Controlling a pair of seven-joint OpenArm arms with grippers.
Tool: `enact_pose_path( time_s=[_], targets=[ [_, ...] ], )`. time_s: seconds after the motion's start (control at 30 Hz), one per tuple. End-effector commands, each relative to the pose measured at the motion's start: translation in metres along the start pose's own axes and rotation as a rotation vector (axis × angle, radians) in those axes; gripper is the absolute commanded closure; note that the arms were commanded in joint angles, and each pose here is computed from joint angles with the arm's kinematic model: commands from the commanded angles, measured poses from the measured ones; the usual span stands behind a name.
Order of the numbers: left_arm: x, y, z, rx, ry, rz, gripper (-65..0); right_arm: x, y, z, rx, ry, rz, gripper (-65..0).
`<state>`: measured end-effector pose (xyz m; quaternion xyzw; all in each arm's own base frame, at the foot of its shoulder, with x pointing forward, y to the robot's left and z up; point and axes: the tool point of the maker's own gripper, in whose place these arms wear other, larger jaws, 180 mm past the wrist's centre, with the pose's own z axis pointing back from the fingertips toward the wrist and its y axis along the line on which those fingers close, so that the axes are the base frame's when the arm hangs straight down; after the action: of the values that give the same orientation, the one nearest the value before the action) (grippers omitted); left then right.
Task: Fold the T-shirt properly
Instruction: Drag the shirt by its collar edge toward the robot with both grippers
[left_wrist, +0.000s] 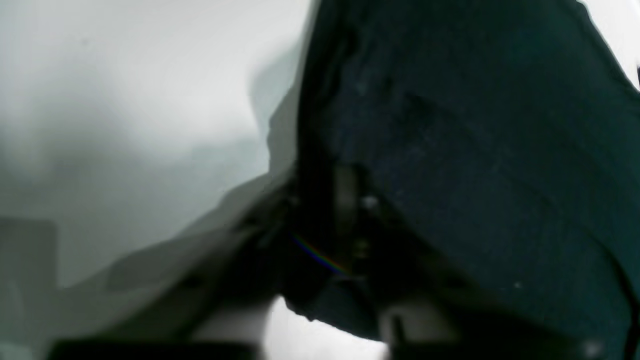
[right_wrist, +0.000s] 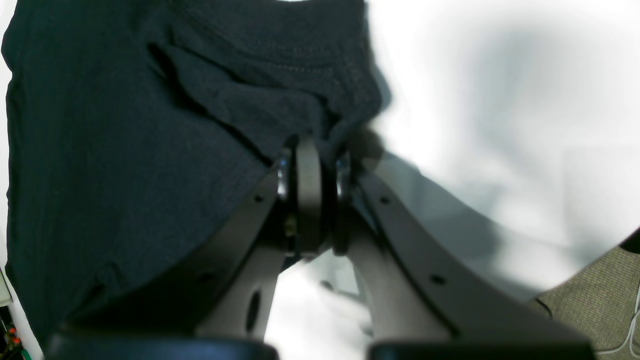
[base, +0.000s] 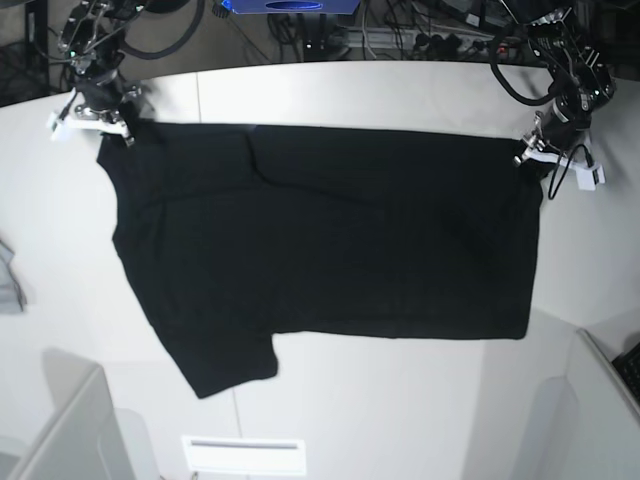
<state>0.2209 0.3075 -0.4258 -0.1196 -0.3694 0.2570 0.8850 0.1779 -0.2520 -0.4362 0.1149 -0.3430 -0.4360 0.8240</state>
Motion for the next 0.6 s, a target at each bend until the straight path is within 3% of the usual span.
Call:
enact_pose_path(
  time_s=[0.0,0.57],
  targets=[
    [0.005,0.005,0.004,0.015,-0.004,-0.020,0.0,0.009,0.004,0.002,0.018,-0.028,0.009,0.0],
    [-0.019,0.020,0.038,0.067,0.045,-0.095,0.0,0.012,-0.002,0.017,0.002,-0.044,0.038,0.0]
  ],
)
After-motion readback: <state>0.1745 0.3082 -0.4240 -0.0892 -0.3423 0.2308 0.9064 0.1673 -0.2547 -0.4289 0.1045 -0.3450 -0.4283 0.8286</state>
